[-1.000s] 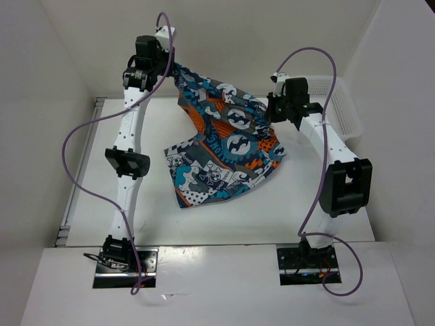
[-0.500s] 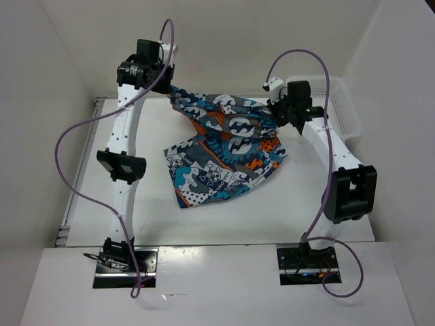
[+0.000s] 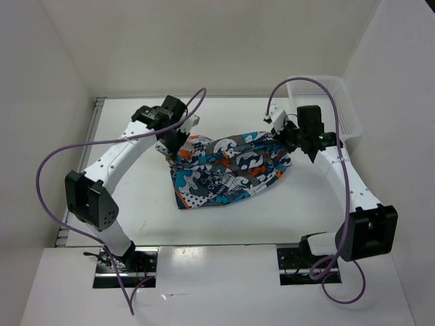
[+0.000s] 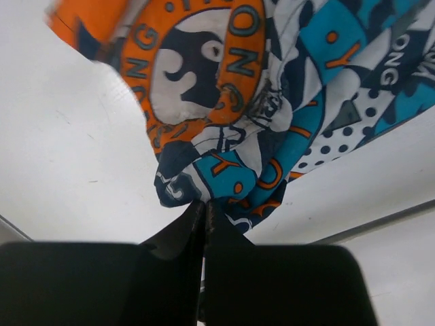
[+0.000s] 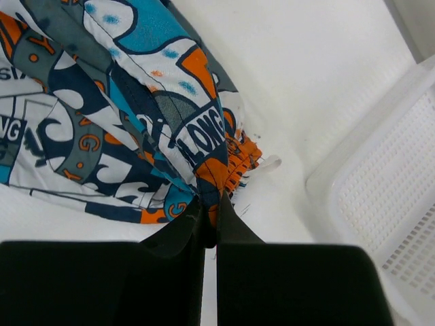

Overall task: Fold and stack the shorts
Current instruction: Fold the shorts

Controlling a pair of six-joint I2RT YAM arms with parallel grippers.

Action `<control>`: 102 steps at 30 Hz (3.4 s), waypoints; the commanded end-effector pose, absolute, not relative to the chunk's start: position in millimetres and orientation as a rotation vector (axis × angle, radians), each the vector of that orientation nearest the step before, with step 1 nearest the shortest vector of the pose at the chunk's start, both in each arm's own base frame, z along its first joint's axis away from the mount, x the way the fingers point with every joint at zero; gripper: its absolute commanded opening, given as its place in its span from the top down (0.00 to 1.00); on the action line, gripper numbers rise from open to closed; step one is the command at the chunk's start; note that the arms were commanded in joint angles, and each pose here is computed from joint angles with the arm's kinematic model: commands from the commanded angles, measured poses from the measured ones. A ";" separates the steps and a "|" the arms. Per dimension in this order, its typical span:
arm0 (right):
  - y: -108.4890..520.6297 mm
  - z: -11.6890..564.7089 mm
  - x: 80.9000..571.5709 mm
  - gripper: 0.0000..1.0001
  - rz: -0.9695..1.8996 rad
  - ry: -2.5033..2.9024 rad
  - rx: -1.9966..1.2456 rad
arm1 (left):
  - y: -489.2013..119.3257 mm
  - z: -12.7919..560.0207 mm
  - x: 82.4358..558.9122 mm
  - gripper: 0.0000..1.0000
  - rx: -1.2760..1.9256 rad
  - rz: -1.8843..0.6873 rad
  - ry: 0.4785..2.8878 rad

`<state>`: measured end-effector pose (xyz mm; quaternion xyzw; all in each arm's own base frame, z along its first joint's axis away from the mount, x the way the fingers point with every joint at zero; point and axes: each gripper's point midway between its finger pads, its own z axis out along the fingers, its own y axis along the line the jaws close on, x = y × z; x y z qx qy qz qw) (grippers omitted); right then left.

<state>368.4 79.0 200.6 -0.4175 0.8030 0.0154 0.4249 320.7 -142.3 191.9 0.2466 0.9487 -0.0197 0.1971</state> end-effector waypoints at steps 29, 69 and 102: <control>56.4 119.1 277.0 0.94 0.013 2.062 -1.294 | -126.1 60.1 220.7 0.40 0.996 0.122 2.807; 4.5 97.2 232.4 0.46 -0.125 2.176 -1.670 | -154.9 88.4 149.3 0.79 1.279 -0.113 2.832; 266.6 120.8 230.9 0.27 0.321 1.602 -1.736 | -144.7 43.3 429.5 0.44 0.517 -0.259 2.687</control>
